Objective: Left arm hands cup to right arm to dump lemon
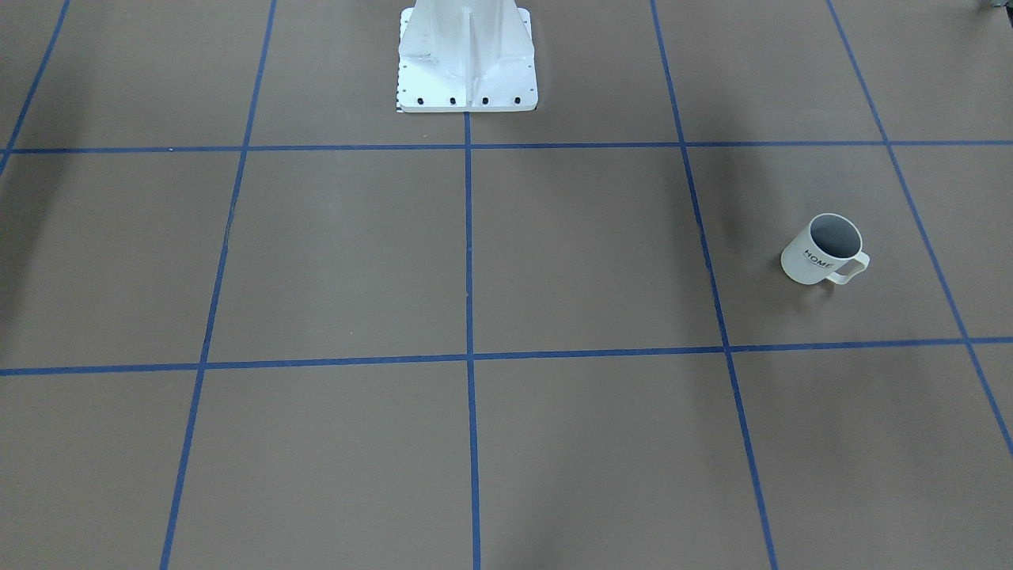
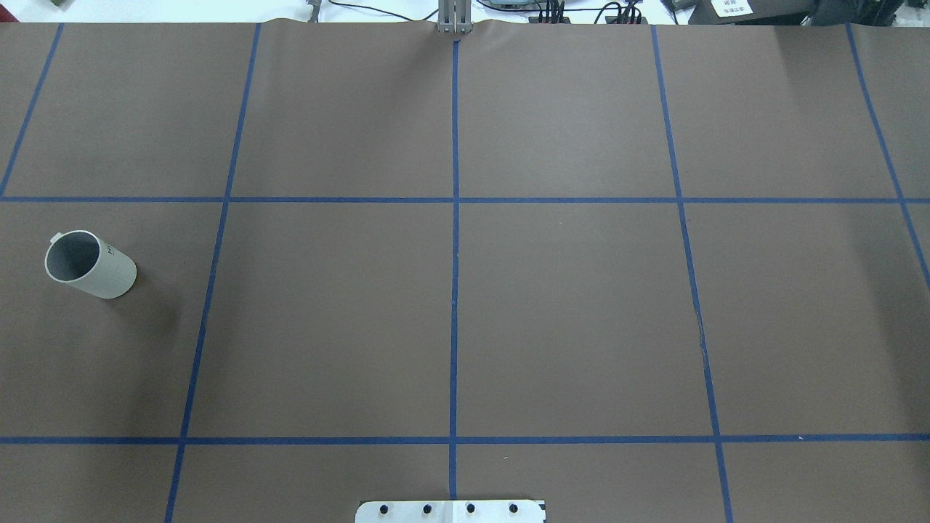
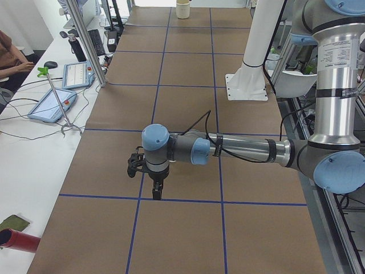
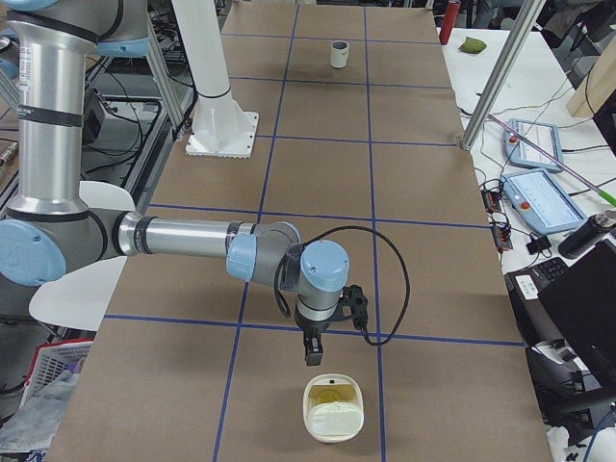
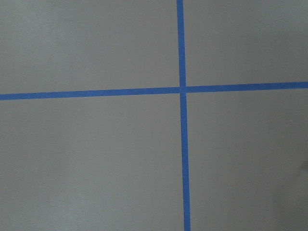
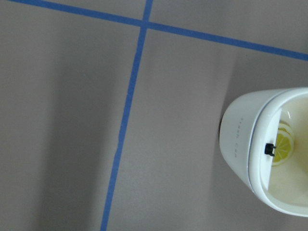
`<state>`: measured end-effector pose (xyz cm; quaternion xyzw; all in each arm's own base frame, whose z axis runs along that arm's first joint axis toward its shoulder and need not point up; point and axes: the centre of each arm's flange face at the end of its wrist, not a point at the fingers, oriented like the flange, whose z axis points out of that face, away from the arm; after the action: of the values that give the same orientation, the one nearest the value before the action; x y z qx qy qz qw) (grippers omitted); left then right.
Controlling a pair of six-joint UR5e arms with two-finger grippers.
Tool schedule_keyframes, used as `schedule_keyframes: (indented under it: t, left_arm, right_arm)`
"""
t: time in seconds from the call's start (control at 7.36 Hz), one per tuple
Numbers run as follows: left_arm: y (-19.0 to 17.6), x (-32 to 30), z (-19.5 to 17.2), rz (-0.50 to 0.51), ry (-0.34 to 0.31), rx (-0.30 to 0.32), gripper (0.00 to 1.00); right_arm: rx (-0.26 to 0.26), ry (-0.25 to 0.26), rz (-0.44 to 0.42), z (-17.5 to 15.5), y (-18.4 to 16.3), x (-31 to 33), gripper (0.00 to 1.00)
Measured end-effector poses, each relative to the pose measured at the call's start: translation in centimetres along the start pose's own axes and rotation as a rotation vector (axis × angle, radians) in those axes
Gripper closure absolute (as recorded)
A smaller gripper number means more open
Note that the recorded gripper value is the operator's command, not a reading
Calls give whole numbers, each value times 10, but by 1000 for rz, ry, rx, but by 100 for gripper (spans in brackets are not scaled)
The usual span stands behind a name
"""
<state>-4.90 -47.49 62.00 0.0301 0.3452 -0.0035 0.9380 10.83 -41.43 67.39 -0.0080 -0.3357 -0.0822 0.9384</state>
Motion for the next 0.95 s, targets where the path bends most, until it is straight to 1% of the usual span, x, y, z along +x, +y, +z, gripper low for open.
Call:
schedule_keyframes:
  t: [0.41,0.68,0.95]
  left_arm:
    - [1,-4,-4,-5,-5,6,0]
    - [3,-5,-3,-7,-7,5,0]
    - [3,-5,-2,-9,-9,2,0]
  right_arm:
    - [68,8,75,-20,-17,-12,0]
    - [89,-15,90,-24,-22,-17,0]
    - [98,-31,90,-25,-24,-20,0]
